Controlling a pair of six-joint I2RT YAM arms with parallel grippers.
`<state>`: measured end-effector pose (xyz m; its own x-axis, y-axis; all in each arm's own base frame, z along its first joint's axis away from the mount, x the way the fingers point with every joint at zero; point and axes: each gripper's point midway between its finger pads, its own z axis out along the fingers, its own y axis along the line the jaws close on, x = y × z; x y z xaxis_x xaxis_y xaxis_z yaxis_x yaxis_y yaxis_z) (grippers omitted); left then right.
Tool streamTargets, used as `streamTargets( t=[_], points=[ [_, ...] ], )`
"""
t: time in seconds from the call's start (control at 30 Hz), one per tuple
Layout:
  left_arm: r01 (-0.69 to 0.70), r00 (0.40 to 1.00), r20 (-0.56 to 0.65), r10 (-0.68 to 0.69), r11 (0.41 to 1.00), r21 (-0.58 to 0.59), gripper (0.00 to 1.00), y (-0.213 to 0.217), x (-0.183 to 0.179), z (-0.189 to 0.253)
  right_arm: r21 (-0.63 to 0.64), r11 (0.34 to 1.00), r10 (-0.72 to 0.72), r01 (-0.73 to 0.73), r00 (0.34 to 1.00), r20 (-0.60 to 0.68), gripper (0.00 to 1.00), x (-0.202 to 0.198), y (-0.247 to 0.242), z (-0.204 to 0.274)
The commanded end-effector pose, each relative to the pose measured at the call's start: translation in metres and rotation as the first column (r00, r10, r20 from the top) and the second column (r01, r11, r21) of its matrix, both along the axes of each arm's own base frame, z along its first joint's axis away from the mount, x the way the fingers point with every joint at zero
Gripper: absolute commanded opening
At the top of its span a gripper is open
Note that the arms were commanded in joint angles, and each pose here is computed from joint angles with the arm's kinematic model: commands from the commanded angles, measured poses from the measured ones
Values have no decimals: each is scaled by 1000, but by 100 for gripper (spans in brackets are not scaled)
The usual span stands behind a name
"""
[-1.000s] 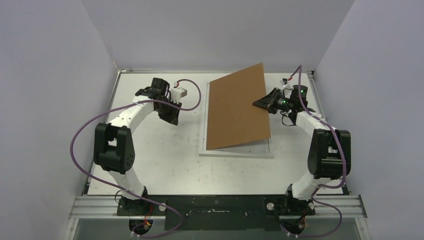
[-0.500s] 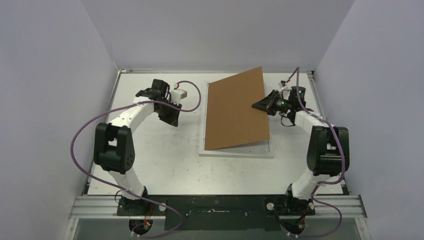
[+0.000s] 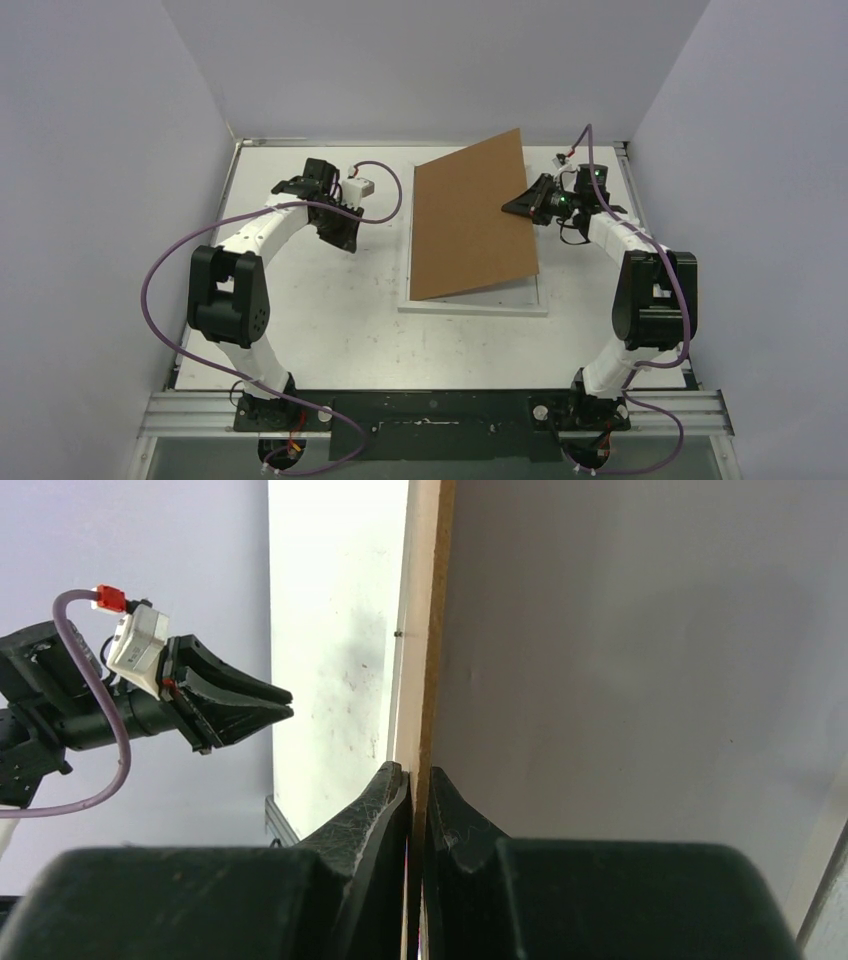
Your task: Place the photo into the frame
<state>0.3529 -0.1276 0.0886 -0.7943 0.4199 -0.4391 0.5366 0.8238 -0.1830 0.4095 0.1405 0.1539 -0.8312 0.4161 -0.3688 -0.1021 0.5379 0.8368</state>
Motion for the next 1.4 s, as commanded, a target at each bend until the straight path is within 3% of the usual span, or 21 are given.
streamTargets(
  t=[0.0,0.53,0.93,1.37],
  points=[
    [4,999,47,-2,999,-41,20,-8,8,11,-75,997,25,-21,998,53,5,6,-2,-6],
    [3,999,39,-1,999,-48,20,-9,6,9,-182,983,10,-8,1000,10,5,-10,3,-33],
    [34,999,-9,-34,998,-58,20,-46,1,-30,-190,982,-15,14,1000,-4,5,-23,6,-46],
    [75,997,0,-75,995,-59,20,-69,8,-43,-219,975,24,-25,1000,-9,5,-22,10,-57]
  ],
)
